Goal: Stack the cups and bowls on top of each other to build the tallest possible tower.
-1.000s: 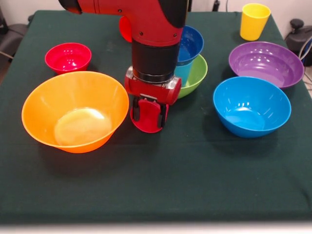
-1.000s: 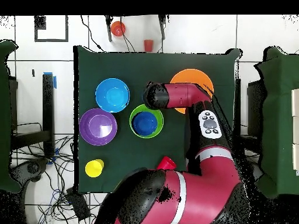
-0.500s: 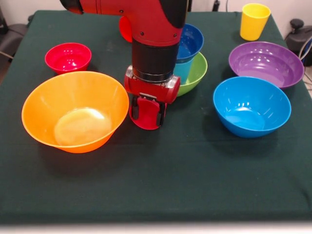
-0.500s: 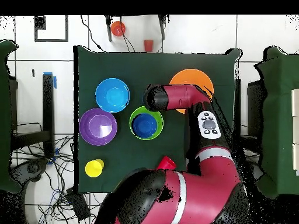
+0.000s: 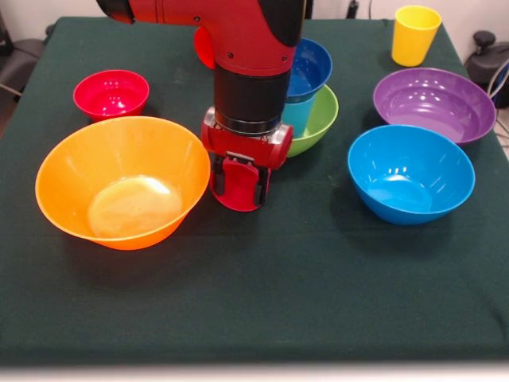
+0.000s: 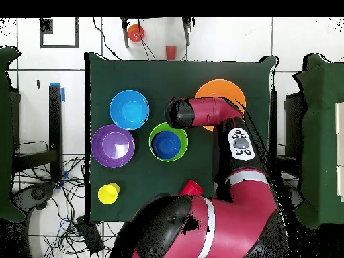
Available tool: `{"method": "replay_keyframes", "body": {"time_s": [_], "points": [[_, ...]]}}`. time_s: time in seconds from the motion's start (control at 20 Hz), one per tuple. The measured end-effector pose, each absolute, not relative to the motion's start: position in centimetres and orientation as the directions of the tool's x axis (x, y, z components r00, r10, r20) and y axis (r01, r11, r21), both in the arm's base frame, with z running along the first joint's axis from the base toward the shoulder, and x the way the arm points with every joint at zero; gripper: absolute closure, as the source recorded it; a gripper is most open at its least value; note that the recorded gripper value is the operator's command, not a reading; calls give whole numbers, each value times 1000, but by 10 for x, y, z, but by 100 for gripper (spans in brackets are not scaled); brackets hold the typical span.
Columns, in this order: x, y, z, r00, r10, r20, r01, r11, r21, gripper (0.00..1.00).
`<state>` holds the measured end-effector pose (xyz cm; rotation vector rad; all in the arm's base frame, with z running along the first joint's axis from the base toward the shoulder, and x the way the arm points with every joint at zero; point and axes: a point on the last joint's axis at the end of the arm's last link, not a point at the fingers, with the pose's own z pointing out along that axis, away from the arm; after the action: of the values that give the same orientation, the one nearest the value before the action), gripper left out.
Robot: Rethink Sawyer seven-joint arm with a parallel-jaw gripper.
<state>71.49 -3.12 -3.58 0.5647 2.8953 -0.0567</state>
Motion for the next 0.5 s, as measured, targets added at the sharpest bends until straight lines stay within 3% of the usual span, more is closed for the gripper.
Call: {"method": "replay_keyframes", "body": {"time_s": [0.5], "points": [[712, -33, -33, -905, 385, -182, 389, 921, 16, 0]]}}
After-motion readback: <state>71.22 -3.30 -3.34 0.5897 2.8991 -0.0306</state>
